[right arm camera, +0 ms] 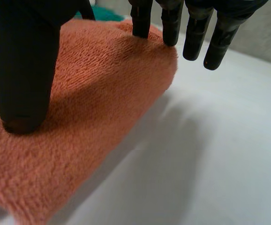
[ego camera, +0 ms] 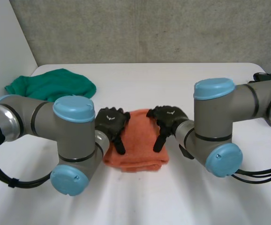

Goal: Fold the laundry.

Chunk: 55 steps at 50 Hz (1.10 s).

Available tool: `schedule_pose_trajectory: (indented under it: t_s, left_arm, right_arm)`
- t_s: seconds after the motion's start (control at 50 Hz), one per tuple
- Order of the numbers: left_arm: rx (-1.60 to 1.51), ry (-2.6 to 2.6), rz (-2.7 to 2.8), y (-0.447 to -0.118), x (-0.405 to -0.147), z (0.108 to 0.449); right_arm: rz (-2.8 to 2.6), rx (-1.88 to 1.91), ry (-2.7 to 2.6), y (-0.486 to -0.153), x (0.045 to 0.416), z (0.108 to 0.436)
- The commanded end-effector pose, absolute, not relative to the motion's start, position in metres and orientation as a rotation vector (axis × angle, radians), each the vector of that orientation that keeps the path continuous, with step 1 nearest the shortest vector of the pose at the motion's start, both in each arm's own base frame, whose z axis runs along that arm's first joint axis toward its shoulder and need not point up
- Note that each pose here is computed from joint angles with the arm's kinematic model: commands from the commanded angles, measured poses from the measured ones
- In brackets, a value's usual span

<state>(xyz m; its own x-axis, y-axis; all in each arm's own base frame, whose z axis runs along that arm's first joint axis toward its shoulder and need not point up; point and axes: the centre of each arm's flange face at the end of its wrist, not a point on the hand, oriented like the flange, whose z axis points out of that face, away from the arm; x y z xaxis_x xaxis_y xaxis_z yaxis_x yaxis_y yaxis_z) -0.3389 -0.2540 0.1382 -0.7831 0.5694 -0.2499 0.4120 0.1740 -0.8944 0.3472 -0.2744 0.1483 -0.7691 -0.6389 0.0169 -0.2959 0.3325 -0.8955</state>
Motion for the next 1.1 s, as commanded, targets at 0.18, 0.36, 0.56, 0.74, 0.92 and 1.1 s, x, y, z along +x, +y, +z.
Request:
schedule_pose_trajectory:
  t_s: [0.18, 0.36, 0.56, 0.74, 0.92, 1.1]
  left_arm:
    - [-1.176, -2.344, 1.688, -0.245, -0.329, 0.133]
    - [-1.067, -2.119, 1.916, -0.245, -0.331, 0.217]
    - [-1.064, -1.832, 1.806, -0.223, -0.320, 0.287]
    - [-1.001, -1.834, 1.651, -0.225, -0.309, 0.302]
    - [-0.992, -1.845, 1.634, -0.224, -0.309, 0.299]
    - [-0.989, -1.849, 1.631, -0.225, -0.308, 0.298]
  right_arm:
    - [-1.478, -1.124, 2.265, -0.277, 0.345, 0.139]
    - [-1.832, -0.986, 2.151, -0.270, 0.332, 0.200]
    - [-1.832, -1.031, 2.051, -0.200, 0.331, 0.189]
    - [-1.766, -1.146, 1.974, -0.163, 0.349, 0.135]
    - [-1.765, -1.204, 1.984, -0.169, 0.360, 0.109]
    - [-1.880, -1.225, 1.948, -0.186, 0.372, 0.108]
